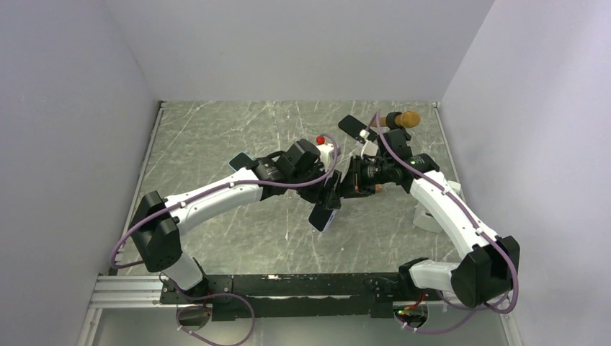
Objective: Take the phone out of the phone case
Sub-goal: Pick up the phone at the center of the board, then remove the phone case from the phone.
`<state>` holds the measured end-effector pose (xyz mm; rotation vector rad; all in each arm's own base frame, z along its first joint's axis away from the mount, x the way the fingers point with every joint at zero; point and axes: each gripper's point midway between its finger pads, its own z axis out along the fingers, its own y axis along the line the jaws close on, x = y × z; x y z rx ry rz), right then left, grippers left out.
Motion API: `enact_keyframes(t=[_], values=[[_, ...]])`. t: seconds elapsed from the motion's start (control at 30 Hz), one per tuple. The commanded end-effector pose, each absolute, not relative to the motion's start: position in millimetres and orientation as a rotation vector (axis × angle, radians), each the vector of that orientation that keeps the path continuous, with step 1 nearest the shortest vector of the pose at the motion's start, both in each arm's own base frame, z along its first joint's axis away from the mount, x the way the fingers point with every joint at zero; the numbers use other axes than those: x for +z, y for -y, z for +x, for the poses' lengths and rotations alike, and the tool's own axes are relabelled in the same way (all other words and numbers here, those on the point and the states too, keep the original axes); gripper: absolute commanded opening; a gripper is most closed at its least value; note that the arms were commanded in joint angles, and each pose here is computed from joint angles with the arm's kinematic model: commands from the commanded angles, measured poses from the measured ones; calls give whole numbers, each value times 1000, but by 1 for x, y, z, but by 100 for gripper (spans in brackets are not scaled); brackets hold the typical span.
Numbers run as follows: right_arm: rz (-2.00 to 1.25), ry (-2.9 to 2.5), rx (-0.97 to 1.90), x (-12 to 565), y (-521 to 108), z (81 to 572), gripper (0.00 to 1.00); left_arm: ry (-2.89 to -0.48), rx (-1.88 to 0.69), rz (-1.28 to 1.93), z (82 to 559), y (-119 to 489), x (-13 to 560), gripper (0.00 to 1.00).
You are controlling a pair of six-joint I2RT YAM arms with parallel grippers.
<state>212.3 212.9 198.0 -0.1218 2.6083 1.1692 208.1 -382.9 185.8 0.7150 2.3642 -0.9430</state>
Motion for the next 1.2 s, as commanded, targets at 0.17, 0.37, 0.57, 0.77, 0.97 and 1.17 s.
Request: enact_keyframes(t=[0.17,0.37,0.57,0.77,0.97,1.17], values=[[-155,-2532,1273,216,-225,223,0,-2213,-1063,622,225,385,260,72],[-80,-2319,1492,269,-216,243,0,-2137,-1306,401,225,340,286,99],[-62,-2118,1687,314,-207,259,0,-2052,-1535,223,218,294,306,88],[-75,-2036,1775,342,-211,259,0,-2004,-1722,192,204,289,327,60],[-87,-1970,1830,357,-212,256,0,-1979,-1785,113,205,286,337,35],[-94,-1951,1850,363,-213,254,0,-1981,-1765,4,213,280,335,40]])
